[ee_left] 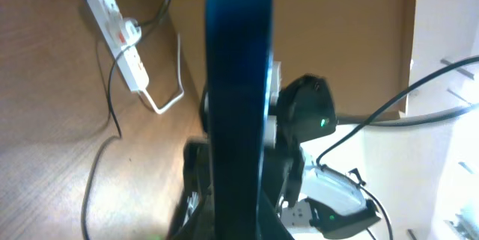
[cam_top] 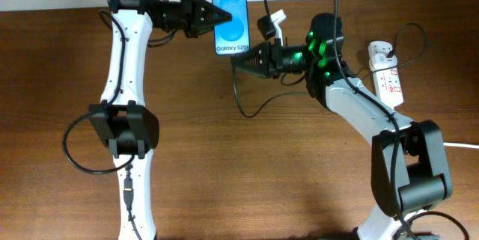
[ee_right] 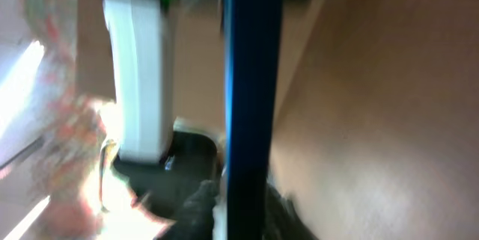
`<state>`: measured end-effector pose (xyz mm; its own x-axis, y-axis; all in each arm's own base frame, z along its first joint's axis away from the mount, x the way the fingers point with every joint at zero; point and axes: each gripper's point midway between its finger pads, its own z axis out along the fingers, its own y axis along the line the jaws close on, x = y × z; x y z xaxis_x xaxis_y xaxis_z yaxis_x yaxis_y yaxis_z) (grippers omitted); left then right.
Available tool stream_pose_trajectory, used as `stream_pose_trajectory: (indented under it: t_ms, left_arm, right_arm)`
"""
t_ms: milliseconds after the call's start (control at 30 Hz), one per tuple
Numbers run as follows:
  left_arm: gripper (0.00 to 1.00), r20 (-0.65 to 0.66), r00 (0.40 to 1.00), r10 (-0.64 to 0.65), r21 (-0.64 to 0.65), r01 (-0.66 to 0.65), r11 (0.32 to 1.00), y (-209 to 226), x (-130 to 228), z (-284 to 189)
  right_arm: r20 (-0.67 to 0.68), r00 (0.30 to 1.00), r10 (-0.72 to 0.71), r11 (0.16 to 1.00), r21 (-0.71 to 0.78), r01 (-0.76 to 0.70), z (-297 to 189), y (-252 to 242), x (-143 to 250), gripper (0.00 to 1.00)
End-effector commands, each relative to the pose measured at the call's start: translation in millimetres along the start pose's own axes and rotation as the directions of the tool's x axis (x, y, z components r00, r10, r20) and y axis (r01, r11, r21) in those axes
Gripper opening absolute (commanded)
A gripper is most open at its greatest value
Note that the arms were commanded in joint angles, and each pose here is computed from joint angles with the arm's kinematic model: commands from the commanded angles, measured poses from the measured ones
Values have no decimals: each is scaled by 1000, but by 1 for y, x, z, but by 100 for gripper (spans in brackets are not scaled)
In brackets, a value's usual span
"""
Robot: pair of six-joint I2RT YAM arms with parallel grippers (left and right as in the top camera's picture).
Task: Plug charger to phone and switch on socket
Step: 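Lower the phone flat onto the table with the left gripper and release, then move the right gripper over the power strip's orange switch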
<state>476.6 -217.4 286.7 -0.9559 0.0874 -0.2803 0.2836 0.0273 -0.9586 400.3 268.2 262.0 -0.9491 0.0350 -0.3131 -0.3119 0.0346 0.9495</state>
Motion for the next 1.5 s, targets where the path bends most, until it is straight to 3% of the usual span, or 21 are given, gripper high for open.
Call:
stream_pose_trajectory:
  t_ms: [0, 133, 233, 267, 300, 367, 400, 500, 600, 633, 833, 900, 933, 1000, 1100, 1133, 1200, 1267, 1333, 1400, 1467]
  left_arm:
    - [0, -17, 997, 77, -45, -78, 996, -16, 4, 10]
    - [0, 19, 995, 103, -140, -99, 985, 0, -6, -9]
    - [0, 50, 996, 81, -355, -58, 933, 38, -11, -32]
    - [0, 63, 998, 8, -608, 32, 793, 83, -3, -55]
    - [0, 90, 995, -45, -731, 97, 676, 107, 3, -71]
    - [0, 184, 977, -110, -849, 215, 484, 142, 9, -100]
    - [0, 221, 964, -148, -861, 264, 434, 156, 15, -106]
    - [0, 208, 946, -250, -859, 299, 416, 196, 39, -90]
    - [0, 150, 929, -338, -775, 323, 543, 199, 55, -49]
    - [0, 80, 933, -351, -718, 298, 629, 192, 63, -28]
    - [0, -96, 925, -368, -707, 197, 679, 206, 105, 45]
    - [7, -133, 935, -329, -710, 142, 690, 206, 106, 65]
    - [7, -81, 942, -327, -786, 142, 602, 220, 102, 60]
    - [9, -69, 948, -312, -793, 138, 593, 222, 98, 60]
    - [24, -1, 950, -314, -864, 157, 478, 236, 95, 42]
    - [39, 5, 951, -308, -878, 152, 454, 238, 94, 38]
    - [77, 11, 954, -300, -900, 141, 413, 242, 94, 31]
    - [88, 23, 957, -288, -932, 125, 340, 248, 94, 16]
    - [88, 56, 960, -274, -935, 146, 322, 240, 84, -1]
    - [90, 137, 983, -120, -926, 170, 337, 185, 39, -38]
    - [91, 214, 969, 127, -947, 173, 271, 94, 2, -89]
  right_arm:
    - [125, 989, -74, 997, 32, 71, -11, 13, -33, 65]
    - [103, 992, -73, 997, 23, 71, -11, 14, -29, 95]
    - [105, 993, -45, 998, 49, 40, -15, 4, -28, 99]
    - [140, 990, 5, 991, 131, -24, -25, -24, -29, 98]
    - [171, 984, 55, 971, 219, -92, -35, -51, -25, 98]
    - [210, 968, 141, 884, 414, -218, -56, -103, -3, 98]
    - [195, 963, 186, 813, 520, -262, -67, -127, 20, 98]
    - [132, 956, 263, 708, 646, -284, -85, -140, 62, 98]
    - [25, 978, 206, 805, 564, -184, -75, -97, 72, 98]
    - [-22, 988, 150, 860, 495, -120, -69, -74, 73, 98]
    - [-43, 993, 111, 883, 462, -79, -70, -41, 81, 99]
    - [-47, 992, 116, 883, 463, -81, -70, -41, 82, 98]
    - [-52, 991, 122, 881, 466, -84, -71, -41, 85, 98]
    - [-40, 988, 150, 846, 522, -107, -76, -51, 89, 98]
    - [-35, 985, 168, 828, 547, -121, -79, -55, 92, 99]
    - [-33, 983, 181, 825, 550, -133, -80, -55, 94, 99]
    - [-18, 981, 193, 782, 606, -143, -87, -65, 96, 98]
    - [41, 974, 224, 710, 678, -192, -99, -78, 95, 98]
    - [114, 950, 289, 568, 778, -267, -135, -95, 106, 98]
    - [238, 916, 323, 324, 882, -343, -202, -91, 110, 98]
    - [384, 896, 221, 140, 897, -419, -266, -65, 84, 98]
